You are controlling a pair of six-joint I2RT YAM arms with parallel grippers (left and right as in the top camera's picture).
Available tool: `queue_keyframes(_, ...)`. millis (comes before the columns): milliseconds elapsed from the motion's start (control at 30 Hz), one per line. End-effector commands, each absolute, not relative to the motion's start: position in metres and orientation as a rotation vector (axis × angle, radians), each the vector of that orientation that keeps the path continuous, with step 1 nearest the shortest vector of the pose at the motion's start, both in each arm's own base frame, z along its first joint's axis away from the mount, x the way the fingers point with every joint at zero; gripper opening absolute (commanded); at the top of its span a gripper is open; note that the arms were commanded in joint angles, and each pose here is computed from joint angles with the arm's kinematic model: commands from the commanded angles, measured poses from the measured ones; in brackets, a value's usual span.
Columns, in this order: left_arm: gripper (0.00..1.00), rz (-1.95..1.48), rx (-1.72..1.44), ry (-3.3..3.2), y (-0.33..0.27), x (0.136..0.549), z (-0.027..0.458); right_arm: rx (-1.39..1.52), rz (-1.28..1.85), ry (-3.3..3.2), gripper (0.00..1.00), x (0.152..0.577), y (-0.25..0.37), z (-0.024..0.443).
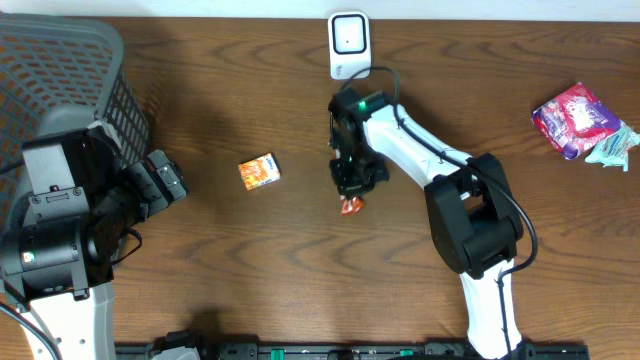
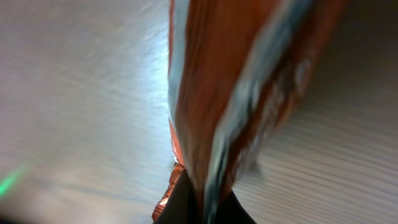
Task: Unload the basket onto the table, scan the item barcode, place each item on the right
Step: 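Hold the orange bar up against the white scanner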
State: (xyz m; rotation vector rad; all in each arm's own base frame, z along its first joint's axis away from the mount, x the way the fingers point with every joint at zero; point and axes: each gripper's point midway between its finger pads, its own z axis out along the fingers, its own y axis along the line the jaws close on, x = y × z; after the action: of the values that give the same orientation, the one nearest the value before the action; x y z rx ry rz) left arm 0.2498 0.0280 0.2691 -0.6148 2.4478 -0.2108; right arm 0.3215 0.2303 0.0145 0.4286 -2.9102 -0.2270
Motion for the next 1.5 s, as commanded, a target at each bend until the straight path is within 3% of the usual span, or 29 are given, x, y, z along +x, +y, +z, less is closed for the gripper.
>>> queue_keyframes(0,0.98,-0.204,-0.623,2.436,0.03,0.25,0.272,0.483,0.126,-3.061,0.01,0.354,0.207,0.03)
queue_keyframes(333,0.98,-0.204,-0.623,2.436,0.03,0.25,0.272,0.568,1.033,-3.167,0.01,0.392,0.163,0.068)
queue_keyframes(600,0.98,-0.204,-0.624,2.435,0.03,0.25,0.272,0.579,1.432,-3.152,0.01,0.403,0.154,0.098)
queue_keyframes(1067,0.98,-0.204,-0.623,2.436,0.03,0.25,0.272,0.563,1.623,-3.198,0.01,0.404,0.168,0.115)
queue_keyframes(1467,0.98,-0.204,-0.623,2.436,0.03,0.25,0.272,0.527,1.405,-3.229,0.02,0.378,0.164,0.041)
